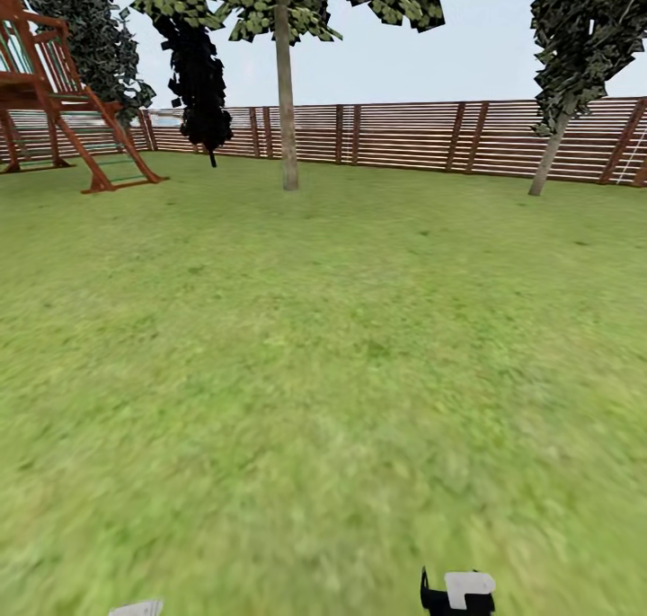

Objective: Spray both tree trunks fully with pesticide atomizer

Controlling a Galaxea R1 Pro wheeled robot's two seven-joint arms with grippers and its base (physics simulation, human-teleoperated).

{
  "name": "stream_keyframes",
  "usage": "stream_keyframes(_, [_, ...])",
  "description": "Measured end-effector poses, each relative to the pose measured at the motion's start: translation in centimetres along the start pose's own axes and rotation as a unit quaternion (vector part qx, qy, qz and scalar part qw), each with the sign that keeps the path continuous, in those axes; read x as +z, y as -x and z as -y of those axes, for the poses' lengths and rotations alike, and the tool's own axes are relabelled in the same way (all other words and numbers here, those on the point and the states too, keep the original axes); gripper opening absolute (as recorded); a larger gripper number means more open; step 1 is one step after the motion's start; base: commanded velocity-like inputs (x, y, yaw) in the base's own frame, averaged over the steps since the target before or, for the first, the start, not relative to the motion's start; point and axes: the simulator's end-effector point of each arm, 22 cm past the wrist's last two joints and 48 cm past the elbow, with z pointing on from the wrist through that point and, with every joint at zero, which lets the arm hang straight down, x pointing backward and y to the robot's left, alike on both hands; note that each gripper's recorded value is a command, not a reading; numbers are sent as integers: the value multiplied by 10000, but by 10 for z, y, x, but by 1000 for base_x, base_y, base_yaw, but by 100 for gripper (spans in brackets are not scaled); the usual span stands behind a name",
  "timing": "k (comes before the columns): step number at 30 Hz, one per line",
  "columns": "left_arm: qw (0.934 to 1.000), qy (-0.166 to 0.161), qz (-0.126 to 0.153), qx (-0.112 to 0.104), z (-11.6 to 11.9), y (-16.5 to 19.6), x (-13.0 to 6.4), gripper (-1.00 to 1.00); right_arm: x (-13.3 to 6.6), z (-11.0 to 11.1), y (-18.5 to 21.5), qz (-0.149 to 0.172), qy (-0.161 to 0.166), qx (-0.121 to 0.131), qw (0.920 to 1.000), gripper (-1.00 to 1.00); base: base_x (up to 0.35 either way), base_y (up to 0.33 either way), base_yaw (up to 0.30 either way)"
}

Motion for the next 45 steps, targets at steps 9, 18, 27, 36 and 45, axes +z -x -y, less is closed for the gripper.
stream_keyframes(9, [10000,2,3,-7,0,0,0,-100,0,0,0,1,0,-3,10000,100,339,0,0])
stream_keyframes(18, [10000,1,6,-7,0,1,0,-100,0,0,0,1,-1,-2,10000,100,339,0,0])
stream_keyframes(27, [10000,0,7,-8,0,1,0,-100,0,0,0,1,-2,-4,10000,100,339,0,0])
stream_keyframes(36, [10000,0,7,-8,0,1,0,-100,0,0,0,0,-2,-2,10000,100,339,0,0])
stream_keyframes(45, [10000,1,7,-8,0,1,0,-100,0,0,0,1,3,-2,10000,100,339,0,0])
